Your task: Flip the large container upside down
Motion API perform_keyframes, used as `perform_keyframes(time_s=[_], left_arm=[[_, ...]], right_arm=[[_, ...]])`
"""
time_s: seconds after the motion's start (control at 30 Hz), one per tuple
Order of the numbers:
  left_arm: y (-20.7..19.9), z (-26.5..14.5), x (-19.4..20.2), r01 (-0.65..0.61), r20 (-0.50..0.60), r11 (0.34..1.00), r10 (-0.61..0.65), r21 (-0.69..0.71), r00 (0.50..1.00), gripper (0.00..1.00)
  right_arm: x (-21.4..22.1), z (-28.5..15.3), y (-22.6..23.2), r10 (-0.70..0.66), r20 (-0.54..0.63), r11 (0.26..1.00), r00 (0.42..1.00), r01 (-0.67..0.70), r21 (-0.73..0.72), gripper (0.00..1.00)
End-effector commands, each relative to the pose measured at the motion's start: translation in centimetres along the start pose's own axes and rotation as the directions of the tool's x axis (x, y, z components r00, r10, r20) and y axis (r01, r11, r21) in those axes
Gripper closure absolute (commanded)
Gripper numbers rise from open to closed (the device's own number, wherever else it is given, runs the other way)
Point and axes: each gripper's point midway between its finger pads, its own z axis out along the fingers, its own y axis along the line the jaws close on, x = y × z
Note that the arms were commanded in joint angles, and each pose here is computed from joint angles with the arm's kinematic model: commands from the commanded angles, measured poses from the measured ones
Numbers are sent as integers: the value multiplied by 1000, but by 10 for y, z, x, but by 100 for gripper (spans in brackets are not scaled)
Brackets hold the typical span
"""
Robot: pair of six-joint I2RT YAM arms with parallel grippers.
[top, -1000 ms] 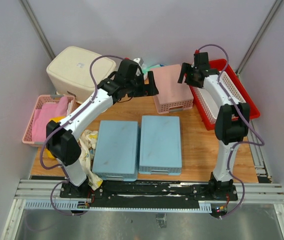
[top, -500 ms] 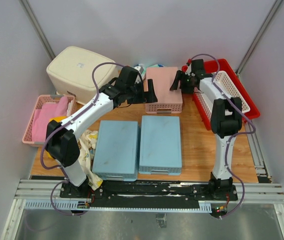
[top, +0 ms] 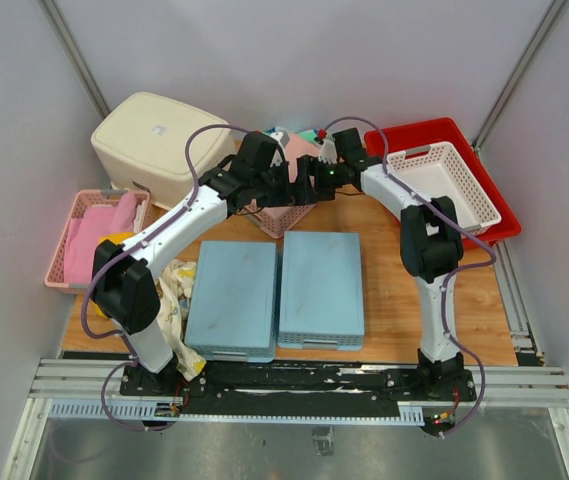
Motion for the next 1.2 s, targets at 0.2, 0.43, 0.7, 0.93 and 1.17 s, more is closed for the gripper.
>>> perform_keyframes(time_s=[0.2, 0.43, 0.7, 0.93, 1.17], left_arm=[[-15, -11, -15, -24, 49, 998, 21, 61, 999, 1], [-26, -12, -27, -39, 79, 995, 32, 95, 996, 1], [-49, -7, -12, -86, 68, 990, 79, 111, 995, 1], [-41, -16, 5, -85, 58, 992, 80, 98, 995, 1], [-42, -16, 12, -76, 48, 990, 71, 118, 996, 1]], right_arm=[[-28, -96, -38, -76, 76, 961, 994, 53, 271, 27], [-27, -212, -91, -159, 159, 780, 974, 26, 625, 27], [-18, -240, -140, -261, -121, 594, 958, 258, 762, 37], [-15, -243, -177, -170, -170, 586, 971, 238, 775, 43], [5, -220, -208, -74, -193, 632, 978, 195, 750, 50]])
